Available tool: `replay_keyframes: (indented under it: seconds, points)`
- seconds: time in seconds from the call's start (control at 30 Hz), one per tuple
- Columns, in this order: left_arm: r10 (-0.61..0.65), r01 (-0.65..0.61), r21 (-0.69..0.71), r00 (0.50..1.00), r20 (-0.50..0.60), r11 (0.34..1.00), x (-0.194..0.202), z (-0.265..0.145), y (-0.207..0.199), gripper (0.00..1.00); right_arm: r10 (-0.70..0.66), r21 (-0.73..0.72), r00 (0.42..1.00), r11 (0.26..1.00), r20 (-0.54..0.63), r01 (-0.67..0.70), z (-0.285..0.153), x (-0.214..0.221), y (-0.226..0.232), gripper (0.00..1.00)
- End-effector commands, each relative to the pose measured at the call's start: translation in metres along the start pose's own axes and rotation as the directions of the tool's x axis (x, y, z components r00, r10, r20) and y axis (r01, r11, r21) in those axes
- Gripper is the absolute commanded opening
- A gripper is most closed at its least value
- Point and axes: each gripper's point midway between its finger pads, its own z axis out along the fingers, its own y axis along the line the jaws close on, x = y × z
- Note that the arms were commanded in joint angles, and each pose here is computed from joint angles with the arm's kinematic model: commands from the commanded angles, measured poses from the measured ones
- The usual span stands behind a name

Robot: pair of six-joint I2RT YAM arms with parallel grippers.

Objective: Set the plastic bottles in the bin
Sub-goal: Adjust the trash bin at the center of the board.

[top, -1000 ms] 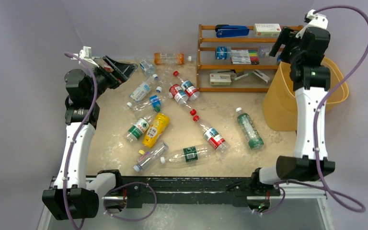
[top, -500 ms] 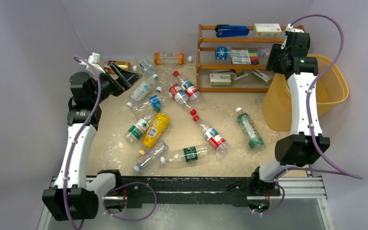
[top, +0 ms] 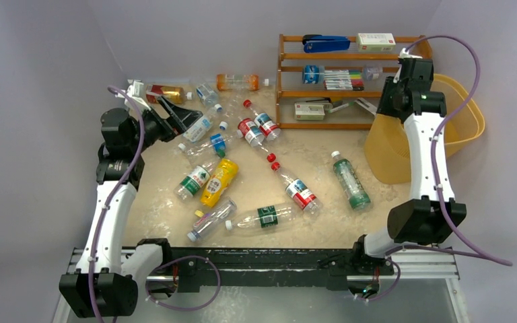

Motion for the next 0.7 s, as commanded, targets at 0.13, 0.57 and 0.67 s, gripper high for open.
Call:
replay_keyframes:
  seconds: [0.13, 0.57, 0.67]
  points:
    - [0.047, -0.050, 0.060, 0.997, 0.057, 0.997, -0.011, -0.011, -0.027, 0.99, 0.000, -0.037, 0.999, 0.999, -0.044, -0.002, 0.002, 0.011, 0.007, 0.24]
    - [0.050, -0.051, 0.020, 0.998, 0.040, 0.998, -0.003, -0.013, -0.017, 0.99, 0.029, -0.192, 1.000, 0.981, 0.000, -0.028, -0.017, -0.019, 0.035, 0.00]
    - [0.048, -0.048, 0.015, 0.998, 0.041, 0.999, -0.003, -0.013, -0.015, 0.99, 0.042, -0.246, 0.999, 0.969, 0.003, -0.040, -0.023, -0.022, 0.049, 0.00]
